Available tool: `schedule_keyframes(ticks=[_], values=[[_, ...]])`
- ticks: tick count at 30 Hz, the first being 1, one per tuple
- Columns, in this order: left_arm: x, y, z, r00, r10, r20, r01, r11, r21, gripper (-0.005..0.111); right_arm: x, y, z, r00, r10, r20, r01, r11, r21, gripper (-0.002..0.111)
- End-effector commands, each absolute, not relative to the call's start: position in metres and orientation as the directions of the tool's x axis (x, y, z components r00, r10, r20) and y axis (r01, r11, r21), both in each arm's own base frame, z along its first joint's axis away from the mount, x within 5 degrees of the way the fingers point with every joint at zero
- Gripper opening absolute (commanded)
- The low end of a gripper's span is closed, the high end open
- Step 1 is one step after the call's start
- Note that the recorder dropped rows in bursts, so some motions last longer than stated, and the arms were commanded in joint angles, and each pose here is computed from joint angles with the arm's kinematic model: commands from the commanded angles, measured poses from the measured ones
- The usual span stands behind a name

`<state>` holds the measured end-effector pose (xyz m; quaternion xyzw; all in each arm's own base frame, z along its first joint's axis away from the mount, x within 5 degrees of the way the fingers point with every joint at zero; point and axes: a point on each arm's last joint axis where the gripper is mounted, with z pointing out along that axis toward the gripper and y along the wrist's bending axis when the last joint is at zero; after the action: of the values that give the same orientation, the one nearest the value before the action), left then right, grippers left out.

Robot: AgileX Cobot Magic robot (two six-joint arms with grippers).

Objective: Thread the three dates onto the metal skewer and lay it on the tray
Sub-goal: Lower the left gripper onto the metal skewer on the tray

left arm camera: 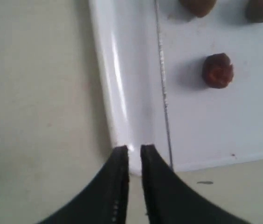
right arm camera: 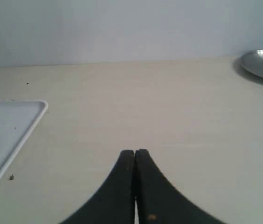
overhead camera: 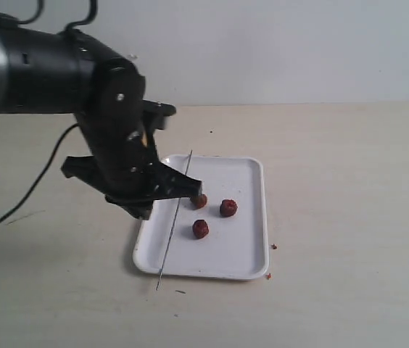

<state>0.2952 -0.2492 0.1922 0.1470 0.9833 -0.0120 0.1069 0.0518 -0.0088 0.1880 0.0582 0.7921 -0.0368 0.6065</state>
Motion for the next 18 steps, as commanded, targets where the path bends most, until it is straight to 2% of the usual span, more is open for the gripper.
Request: schedule_keyframes(ticks=[1,3,10,18], values=[[0.309,-0.273,0.175,-0.929,0.334,-0.158,0.343,0.939,-0.034,0.038,0.052,-0.009,0.189,-0.244,0.040,-0.969,0.137,0.991,0.006,0.000],[0.313,-0.277,0.167,-0.932,0.330,-0.151,0.339,0.940,-0.032,0.045,0.052,-0.009,0.189,-0.244,0.040,-0.969,0.137,0.991,0.006,0.000],[0.318,-0.281,0.140,-0.937,0.325,-0.125,0.330,0.944,-0.024,0.041,0.052,-0.009,0.189,-0.244,0.042,-0.969,0.136,0.991,0.008,0.000],[0.321,-0.283,0.127,-0.940,0.314,-0.133,0.320,0.947,-0.028,0.041,0.052,-0.009,0.189,-0.244,0.042,-0.969,0.136,0.991,0.008,0.000]])
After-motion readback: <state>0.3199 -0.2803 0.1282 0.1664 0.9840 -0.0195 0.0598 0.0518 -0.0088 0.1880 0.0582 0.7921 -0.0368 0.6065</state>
